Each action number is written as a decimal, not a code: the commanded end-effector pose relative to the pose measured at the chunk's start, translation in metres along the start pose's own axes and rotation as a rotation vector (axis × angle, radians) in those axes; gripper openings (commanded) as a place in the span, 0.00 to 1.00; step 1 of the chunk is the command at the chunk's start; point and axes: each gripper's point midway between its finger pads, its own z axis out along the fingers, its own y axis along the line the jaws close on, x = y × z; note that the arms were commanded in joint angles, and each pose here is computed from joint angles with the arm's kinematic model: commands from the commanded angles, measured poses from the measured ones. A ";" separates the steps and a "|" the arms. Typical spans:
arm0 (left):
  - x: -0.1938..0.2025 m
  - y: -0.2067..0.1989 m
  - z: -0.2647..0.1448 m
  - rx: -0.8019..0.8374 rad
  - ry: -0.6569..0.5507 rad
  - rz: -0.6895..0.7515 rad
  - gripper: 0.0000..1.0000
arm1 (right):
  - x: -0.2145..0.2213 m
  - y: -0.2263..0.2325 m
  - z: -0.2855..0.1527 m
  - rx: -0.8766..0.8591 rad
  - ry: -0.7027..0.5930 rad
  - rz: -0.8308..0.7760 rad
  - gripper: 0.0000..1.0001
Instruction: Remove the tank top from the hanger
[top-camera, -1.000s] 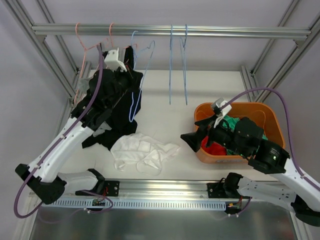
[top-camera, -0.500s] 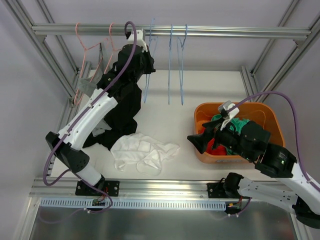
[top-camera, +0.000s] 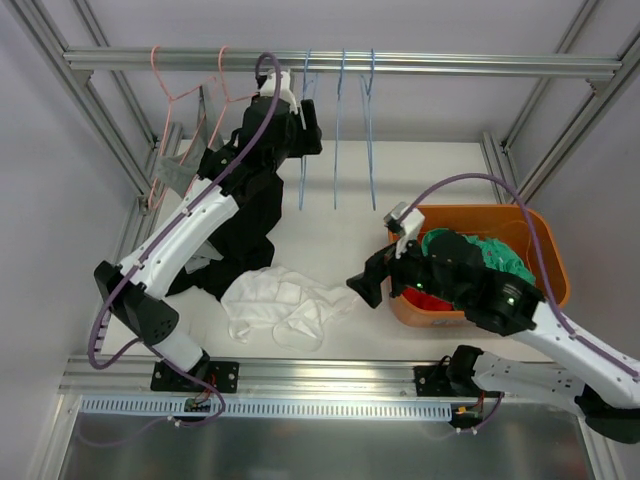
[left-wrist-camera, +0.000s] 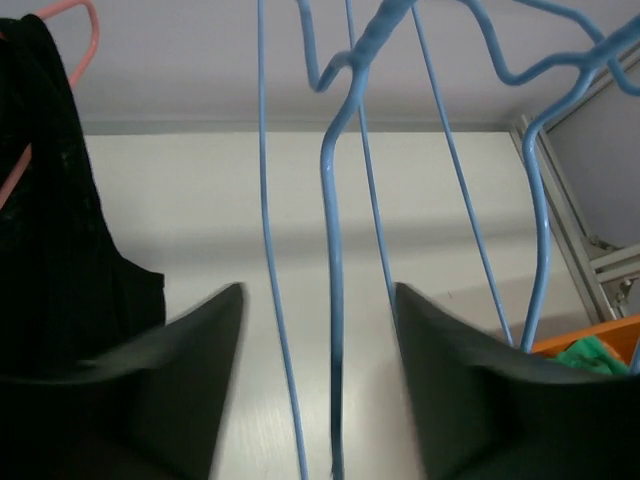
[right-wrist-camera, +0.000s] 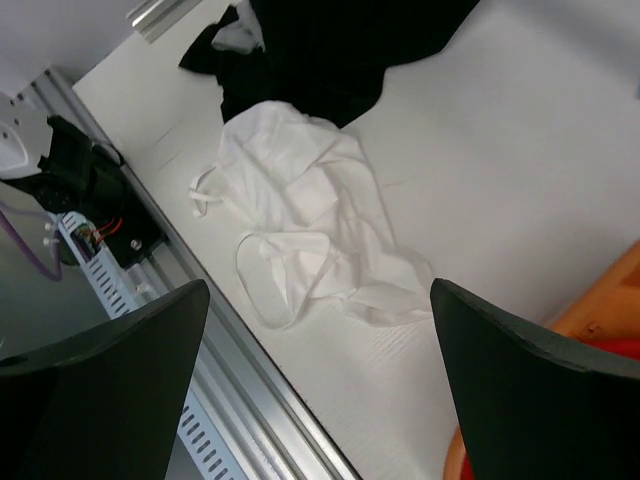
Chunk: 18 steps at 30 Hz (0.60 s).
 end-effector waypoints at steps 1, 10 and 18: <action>-0.035 -0.001 -0.047 0.040 -0.095 -0.042 0.73 | -0.001 0.032 0.026 -0.167 0.022 -0.049 1.00; -0.019 0.060 -0.153 -0.009 -0.176 -0.054 0.99 | 0.046 0.053 0.109 -0.097 0.205 -0.095 1.00; 0.039 0.117 -0.227 -0.045 -0.184 -0.087 0.99 | 0.084 0.056 0.184 0.162 0.229 -0.040 0.99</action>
